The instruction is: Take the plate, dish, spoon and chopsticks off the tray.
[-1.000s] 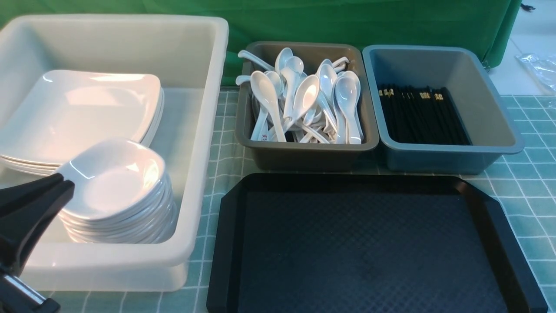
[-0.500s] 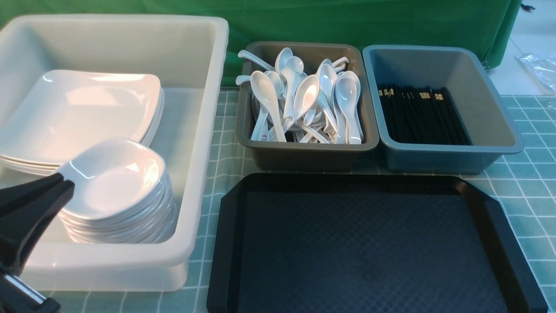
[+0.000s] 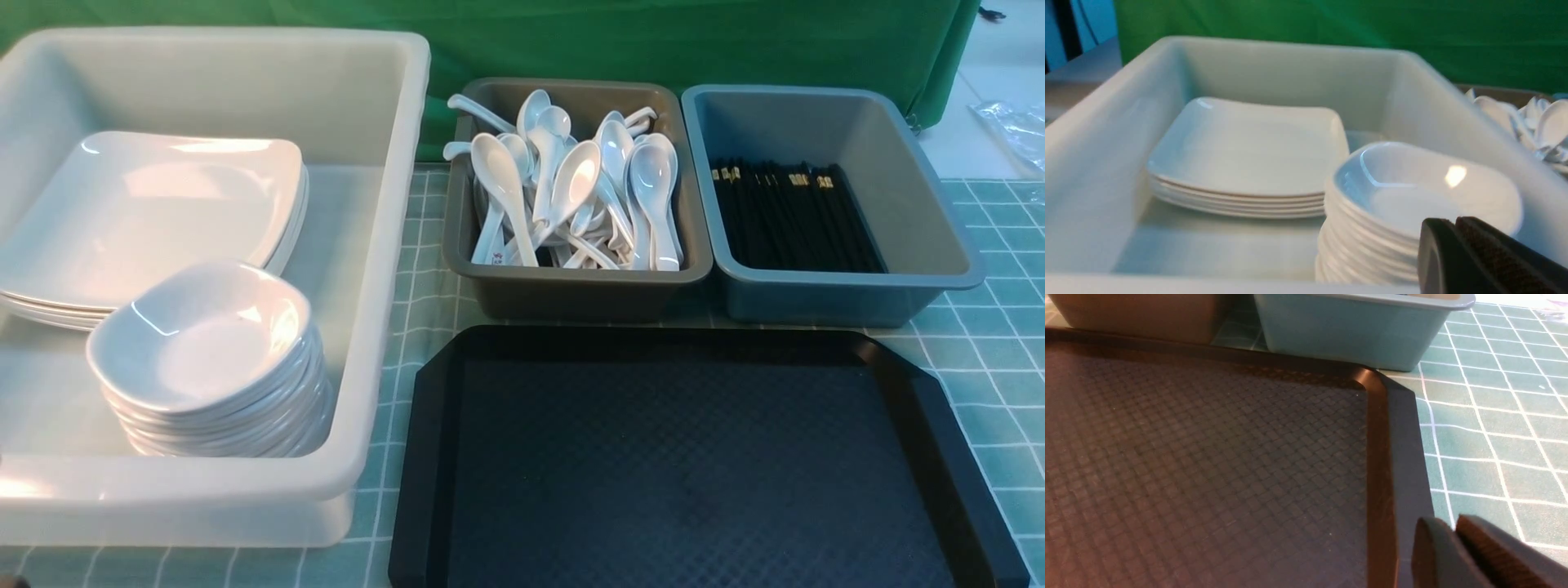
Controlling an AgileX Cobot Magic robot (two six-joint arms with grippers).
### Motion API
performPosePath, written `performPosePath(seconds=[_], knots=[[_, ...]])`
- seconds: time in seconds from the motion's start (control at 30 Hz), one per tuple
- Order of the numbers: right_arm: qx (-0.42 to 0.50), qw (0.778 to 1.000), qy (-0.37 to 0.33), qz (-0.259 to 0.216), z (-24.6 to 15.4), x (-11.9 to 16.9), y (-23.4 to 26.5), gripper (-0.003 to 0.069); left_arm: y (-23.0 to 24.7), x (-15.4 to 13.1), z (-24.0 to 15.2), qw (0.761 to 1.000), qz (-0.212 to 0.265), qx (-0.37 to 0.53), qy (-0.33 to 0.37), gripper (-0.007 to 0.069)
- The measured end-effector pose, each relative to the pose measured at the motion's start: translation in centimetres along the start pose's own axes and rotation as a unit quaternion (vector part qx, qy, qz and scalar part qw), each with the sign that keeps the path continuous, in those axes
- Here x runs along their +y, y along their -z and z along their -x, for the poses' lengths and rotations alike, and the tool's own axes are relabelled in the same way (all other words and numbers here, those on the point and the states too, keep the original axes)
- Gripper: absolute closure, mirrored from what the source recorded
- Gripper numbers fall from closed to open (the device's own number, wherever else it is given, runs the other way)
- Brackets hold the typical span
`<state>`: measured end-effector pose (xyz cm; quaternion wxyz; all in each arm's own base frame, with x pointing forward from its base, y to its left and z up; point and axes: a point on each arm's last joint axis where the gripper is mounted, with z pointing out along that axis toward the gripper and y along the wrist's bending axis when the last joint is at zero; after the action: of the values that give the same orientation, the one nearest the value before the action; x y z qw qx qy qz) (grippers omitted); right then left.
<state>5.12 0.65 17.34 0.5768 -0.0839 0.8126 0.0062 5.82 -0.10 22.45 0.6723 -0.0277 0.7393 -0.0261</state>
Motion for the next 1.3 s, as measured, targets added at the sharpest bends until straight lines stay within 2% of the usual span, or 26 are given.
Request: performPosePath(seconds=[0.1,0.23,1.3], knots=[[0.000,1.000,0.000,0.000,0.0,0.0,0.0,0.0540,-0.1,0.3,-3.0,1.000,0.006,0.020,0.005,0.0611],[0.000,1.000,0.000,0.000,0.0,0.0,0.0,0.0531,-0.1,0.2,-3.9,0.999,0.003,0.051,0.015,0.0611],[-0.001,1.000,0.000,0.000,0.0,0.0,0.0,0.0457,0.0,0.2,-3.9,0.998,0.002,0.056,0.014,0.0609]])
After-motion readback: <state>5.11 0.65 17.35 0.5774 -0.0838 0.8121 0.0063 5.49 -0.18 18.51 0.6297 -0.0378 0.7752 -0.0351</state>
